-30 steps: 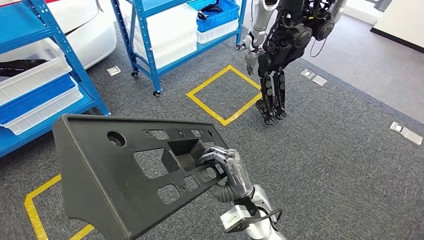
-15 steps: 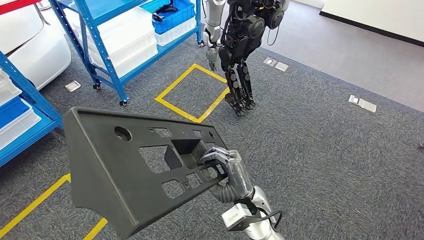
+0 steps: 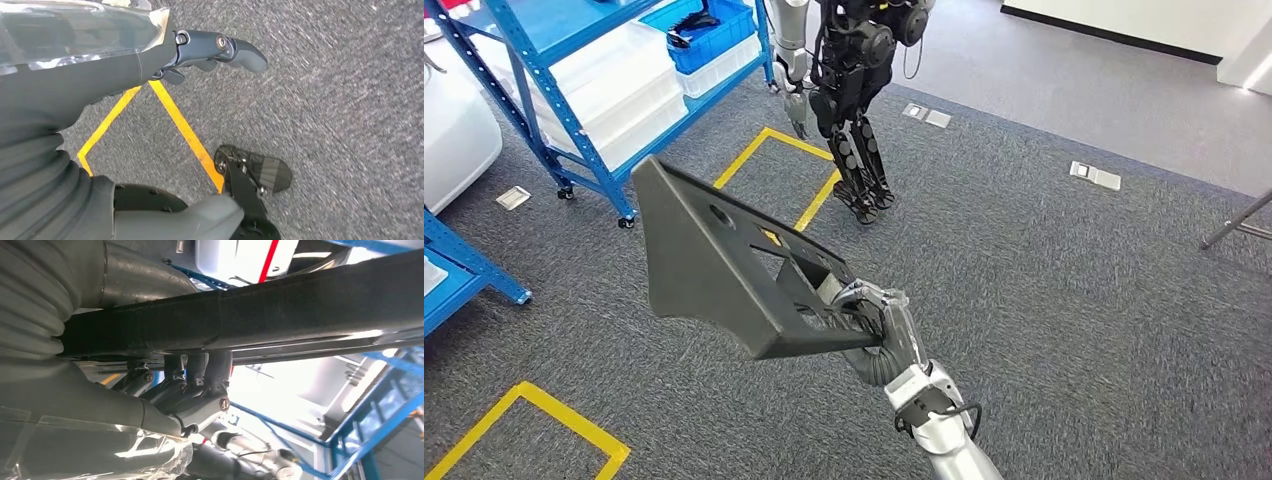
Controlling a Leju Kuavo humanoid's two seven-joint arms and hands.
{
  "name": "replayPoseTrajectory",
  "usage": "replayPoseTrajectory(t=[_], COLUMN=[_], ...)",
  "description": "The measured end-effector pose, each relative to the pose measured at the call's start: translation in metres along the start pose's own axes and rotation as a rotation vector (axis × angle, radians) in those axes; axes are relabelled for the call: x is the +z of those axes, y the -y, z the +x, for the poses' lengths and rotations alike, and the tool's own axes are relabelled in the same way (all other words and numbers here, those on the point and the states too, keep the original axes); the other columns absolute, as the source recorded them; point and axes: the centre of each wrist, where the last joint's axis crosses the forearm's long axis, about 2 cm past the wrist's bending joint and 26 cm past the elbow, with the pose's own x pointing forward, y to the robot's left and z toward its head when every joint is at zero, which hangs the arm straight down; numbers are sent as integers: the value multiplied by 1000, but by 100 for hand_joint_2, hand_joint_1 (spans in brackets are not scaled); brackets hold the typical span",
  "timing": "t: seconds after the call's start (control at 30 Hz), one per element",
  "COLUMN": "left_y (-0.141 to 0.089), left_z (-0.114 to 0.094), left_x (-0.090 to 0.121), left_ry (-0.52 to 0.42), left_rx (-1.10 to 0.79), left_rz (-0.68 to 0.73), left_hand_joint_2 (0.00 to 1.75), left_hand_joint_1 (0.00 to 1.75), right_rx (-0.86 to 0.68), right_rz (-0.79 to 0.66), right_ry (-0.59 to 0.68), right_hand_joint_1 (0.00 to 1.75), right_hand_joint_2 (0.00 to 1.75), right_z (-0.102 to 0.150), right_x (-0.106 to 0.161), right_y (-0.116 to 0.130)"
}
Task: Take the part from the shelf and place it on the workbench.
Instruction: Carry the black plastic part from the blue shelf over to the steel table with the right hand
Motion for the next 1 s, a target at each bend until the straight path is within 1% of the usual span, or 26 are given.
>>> replayPoseTrajectory(t=[0.2,0.37,1.0], left_y=[1,-1,0], left_z=[0,-1,0], left_x=[0,0,0], left_ry=[3,2,3], left_rx=[11,11,16], left_rz=[7,13,14], left_hand_joint_2=[175,175,175], left_hand_joint_1=[0,0,0], right_rx=[-15,-23,-20], right_rz=[4,9,10], right_ry=[-21,-51,-61], right_hand_joint_1=[175,175,175], right_hand_joint_2=[175,175,175], right_z=[-9,-17,-24], right_x=[-7,-5,-14], right_y=[-2,-4,-3])
